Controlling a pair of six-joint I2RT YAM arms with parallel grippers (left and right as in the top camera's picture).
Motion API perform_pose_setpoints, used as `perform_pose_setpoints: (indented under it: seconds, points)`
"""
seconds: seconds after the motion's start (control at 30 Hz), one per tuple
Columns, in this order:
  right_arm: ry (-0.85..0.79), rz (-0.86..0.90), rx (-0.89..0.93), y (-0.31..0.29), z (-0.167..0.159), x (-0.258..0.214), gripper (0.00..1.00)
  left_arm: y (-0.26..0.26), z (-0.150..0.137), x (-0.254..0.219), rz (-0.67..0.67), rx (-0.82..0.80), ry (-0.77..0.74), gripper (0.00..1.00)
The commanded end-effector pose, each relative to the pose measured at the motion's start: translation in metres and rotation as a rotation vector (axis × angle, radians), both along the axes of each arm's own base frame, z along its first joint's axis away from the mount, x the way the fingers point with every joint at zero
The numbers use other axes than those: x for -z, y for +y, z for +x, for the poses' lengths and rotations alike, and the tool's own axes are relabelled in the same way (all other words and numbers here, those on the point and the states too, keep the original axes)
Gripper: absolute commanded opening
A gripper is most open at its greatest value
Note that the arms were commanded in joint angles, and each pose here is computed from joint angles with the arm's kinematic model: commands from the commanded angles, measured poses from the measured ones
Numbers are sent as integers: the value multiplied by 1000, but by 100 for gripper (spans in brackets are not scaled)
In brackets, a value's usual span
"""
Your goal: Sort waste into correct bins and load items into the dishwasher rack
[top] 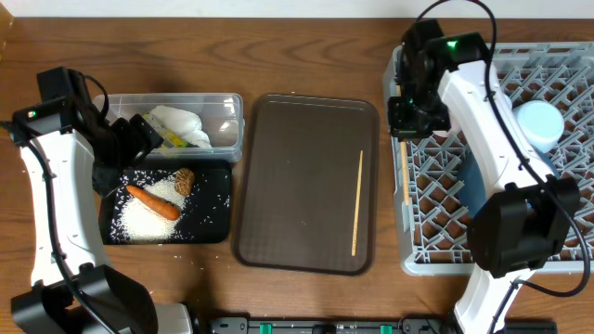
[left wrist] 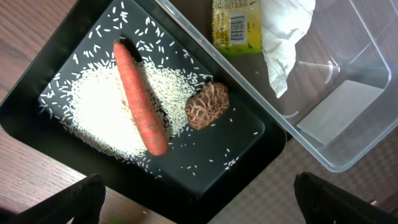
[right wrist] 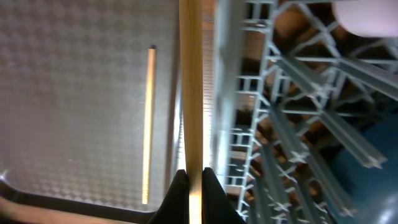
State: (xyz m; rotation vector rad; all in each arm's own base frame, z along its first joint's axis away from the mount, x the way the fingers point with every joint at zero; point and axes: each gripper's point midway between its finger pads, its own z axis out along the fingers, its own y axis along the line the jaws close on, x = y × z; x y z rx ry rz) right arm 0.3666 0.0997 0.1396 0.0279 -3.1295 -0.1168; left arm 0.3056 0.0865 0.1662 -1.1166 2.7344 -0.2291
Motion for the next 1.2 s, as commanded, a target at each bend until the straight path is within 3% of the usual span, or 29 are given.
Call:
perform_pose_setpoints:
  seconds: [0.0,0.37,1.17]
  points:
    - [-20,-54,-20,-19,6,-2,1,2,-2,-4,10,-4,-9,98]
    - [-20,-194,-15,-46,6,5,1,2,-2,-4,10,-4,-9,98]
    - [-42,-186,33,-44,12,49,1,2,-2,-4,10,-4,-9,98]
